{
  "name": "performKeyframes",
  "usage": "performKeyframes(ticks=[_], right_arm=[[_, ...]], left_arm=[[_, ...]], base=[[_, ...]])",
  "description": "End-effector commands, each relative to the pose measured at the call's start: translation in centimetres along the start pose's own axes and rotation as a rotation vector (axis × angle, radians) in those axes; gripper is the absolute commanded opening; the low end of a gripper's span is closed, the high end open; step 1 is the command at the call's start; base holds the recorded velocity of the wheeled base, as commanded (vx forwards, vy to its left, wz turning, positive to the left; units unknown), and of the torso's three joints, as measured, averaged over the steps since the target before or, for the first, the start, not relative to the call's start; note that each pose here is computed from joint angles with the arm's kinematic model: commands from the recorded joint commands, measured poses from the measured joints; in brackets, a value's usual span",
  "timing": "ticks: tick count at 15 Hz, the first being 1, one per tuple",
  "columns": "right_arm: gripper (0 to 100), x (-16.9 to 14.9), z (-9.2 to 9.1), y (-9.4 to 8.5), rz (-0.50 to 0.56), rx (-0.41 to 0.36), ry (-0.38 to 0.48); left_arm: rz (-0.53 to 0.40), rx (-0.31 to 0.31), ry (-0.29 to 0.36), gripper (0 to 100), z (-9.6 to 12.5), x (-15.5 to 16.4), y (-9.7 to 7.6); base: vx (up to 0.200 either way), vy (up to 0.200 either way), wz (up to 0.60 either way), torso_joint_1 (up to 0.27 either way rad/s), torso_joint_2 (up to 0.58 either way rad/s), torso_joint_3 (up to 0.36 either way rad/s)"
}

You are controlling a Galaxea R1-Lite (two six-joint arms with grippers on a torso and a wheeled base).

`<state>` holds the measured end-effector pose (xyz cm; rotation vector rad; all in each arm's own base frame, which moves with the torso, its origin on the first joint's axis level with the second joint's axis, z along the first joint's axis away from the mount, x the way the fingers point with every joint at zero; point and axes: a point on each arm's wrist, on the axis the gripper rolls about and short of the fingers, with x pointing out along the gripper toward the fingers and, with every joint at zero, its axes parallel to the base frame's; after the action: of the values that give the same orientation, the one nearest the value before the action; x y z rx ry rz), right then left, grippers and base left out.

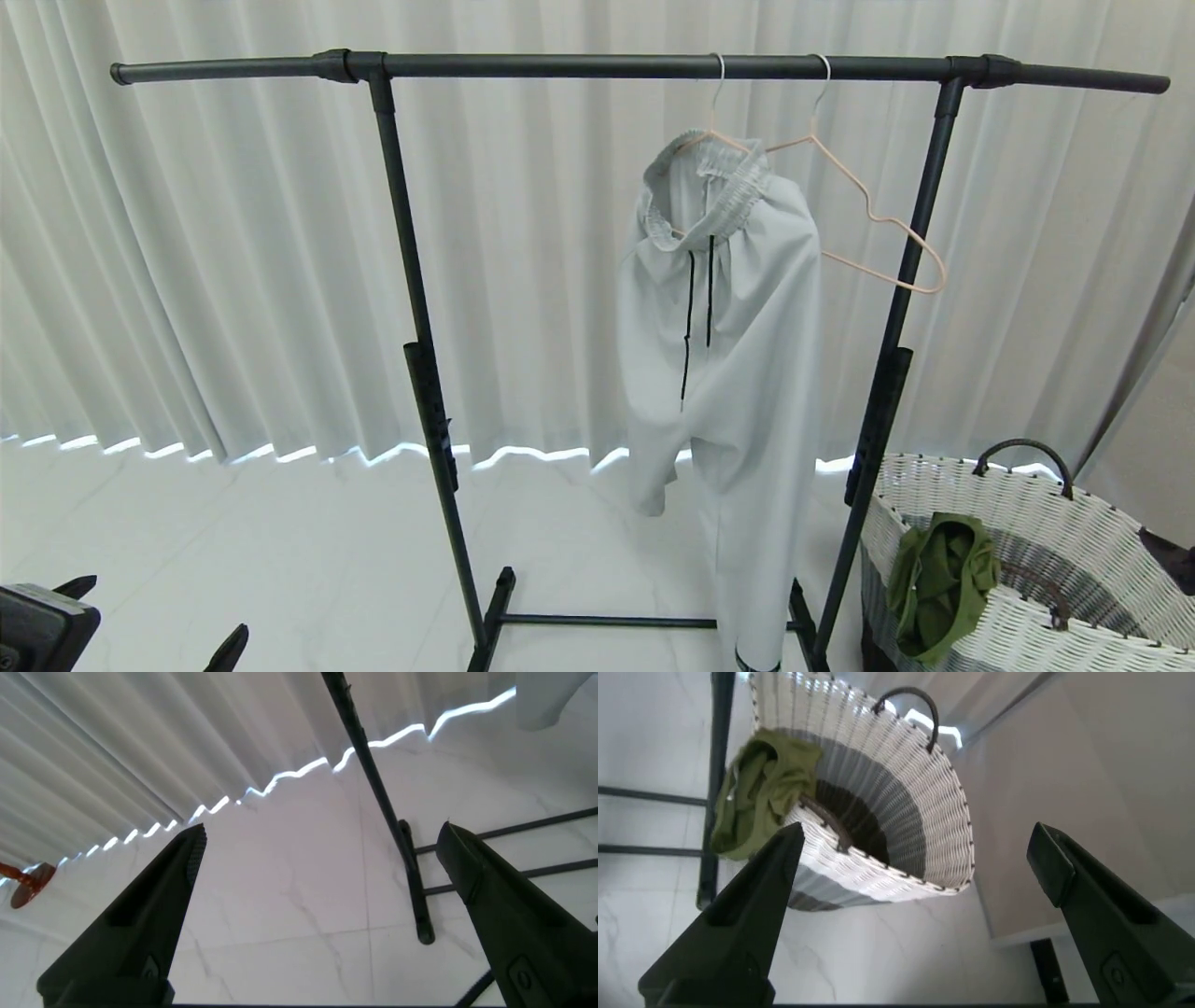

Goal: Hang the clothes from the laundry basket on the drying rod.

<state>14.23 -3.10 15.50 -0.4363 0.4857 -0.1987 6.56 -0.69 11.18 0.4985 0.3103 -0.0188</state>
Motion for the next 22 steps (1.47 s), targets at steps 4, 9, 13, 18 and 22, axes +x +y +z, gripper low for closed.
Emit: performKeyframes(ticks=[4, 9, 13, 18, 22], right_arm=[[100, 0.8, -1.3, -0.4, -0.037, -0.009, 0.093], [100, 0.8, -1.5, -0.3, -0.032, -0.031, 0.1], [100, 0.7, -1.9, -0.1, -0.027, -0.032, 0.109], [100, 0.6, -2.0, 0.0, -0.025, -0.03, 0.112], [100, 0.2, -2.8, 0.4, -0.016, -0.034, 0.126]], left_arm=[[-0.016, 0.0, 0.023, 100, -0.2, 0.0, -0.1], [-0.017, 0.006, 0.026, 100, -0.3, 0.0, -0.2], [-0.016, 0.005, 0.023, 100, -0.2, 0.0, -0.1], [-0.027, 0.01, 0.041, 100, -0.4, 0.0, -0.2], [-0.028, 0.003, 0.044, 100, -0.4, 0.1, -0.3]], base=[[0.0, 0.0, 0.0, -0.004, 0.01, 0.009], [0.0, -0.12, 0.0, -0.003, 0.0, 0.003], [0.0, -0.2, 0.0, 0.001, 0.01, 0.002], [0.0, 0.0, 0.0, 0.0, 0.0, 0.0], [0.15, 0.0, 0.0, 0.003, 0.0, 0.005]])
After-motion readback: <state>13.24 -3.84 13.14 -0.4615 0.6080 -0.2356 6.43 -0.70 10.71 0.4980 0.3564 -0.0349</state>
